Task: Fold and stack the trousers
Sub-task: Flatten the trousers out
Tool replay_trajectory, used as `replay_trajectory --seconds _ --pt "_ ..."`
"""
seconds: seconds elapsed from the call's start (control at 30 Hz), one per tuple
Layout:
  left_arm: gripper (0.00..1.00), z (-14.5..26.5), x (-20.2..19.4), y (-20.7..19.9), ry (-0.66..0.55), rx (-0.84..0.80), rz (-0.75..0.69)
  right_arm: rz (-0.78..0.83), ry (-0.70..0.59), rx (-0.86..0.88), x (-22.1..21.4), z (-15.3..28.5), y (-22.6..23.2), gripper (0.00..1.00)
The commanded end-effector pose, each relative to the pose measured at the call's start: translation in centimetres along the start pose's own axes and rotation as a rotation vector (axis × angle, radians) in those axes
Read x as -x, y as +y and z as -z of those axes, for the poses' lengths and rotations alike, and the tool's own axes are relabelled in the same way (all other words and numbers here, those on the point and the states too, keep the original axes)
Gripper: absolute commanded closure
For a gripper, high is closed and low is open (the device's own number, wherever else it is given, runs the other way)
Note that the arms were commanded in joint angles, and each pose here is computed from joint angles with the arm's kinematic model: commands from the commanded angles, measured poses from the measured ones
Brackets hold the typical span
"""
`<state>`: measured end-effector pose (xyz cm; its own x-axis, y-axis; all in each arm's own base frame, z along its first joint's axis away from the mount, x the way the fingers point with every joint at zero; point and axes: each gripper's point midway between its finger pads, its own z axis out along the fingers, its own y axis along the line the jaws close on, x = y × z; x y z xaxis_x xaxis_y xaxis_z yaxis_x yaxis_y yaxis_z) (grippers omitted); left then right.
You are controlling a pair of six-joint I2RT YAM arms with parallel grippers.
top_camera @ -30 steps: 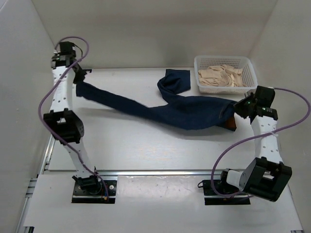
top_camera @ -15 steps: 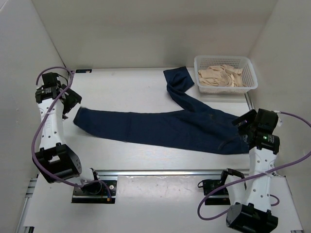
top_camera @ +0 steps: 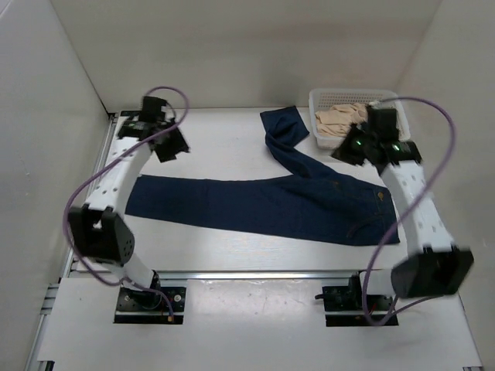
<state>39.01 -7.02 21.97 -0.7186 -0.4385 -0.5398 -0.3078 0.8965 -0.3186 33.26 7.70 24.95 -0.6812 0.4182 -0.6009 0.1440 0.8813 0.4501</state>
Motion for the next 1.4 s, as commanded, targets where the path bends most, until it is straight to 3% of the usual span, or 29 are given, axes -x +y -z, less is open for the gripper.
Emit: replay_trajectory --seconds 0.0,0.07,0.13,0.23,0.33,0.5,0.63,0.77,0.9,1.2,1.23,1.27,1.33,1.37 --pt "0.31 -3.7 -4.4 -3.0 0.137 -0.04 -0.026 0.177 0.148 0.114 -0.9 -5.6 4.6 0.72" --pt "0.07 -6.3 -6.7 -3.1 0.242 -0.037 -0.031 0.177 0.215 0.113 -1.2 -9.6 5.1 0.55" --pt "0.01 -7.3 -8.0 -4.2 0.281 -0.054 -0.052 0.189 0.197 0.131 0.9 -10.9 7.0 0.33" --pt "0.01 -8.7 -9.5 -3.6 0.311 -0.015 -0.055 0.192 0.293 0.087 -0.5 -15.4 7.0 0.11" --pt "0.03 -9.4 -10.9 -2.3 0.347 0.005 -0.03 0.226 0.337 0.06 -1.9 -19.4 8.2 0.01" --pt "0.04 -10.2 -13.2 1.0 0.419 0.041 0.024 0.288 0.309 -0.018 -2.5 -23.1 9.2 0.01" --pt "0.05 -9.3 -13.5 1.9 0.417 0.025 -0.002 0.251 0.358 -0.032 -4.9 -25.3 8.7 0.13" --pt "0.06 -7.2 -11.4 3.1 0.349 -0.009 -0.015 0.292 0.369 -0.071 -7.2 -26.6 8.6 0.34" --pt "0.06 -4.5 -9.5 4.1 0.292 -0.046 -0.011 0.266 0.403 -0.1 -8.4 -26.3 7.7 1.0" --pt "0.06 -1.0 -7.1 3.0 0.207 -0.12 -0.037 0.395 0.279 -0.122 -9.5 -18.8 7.0 1.0" --pt "0.06 -0.7 -7.0 3.0 0.199 -0.124 -0.038 0.409 0.272 -0.132 -9.3 -18.8 6.7 0.88" --pt "0.06 -0.7 -7.0 2.8 0.204 -0.133 -0.037 0.415 0.242 -0.111 -8.1 -18.4 7.7 0.58" --pt "0.04 -0.6 -7.1 2.6 0.21 -0.146 -0.036 0.421 0.271 -0.09 -7.8 -18.9 8.1 0.1" --pt "0.04 0.0 -6.9 1.9 0.202 -0.179 -0.038 0.406 0.271 -0.066 -6.7 -19.8 9.1 0.01"
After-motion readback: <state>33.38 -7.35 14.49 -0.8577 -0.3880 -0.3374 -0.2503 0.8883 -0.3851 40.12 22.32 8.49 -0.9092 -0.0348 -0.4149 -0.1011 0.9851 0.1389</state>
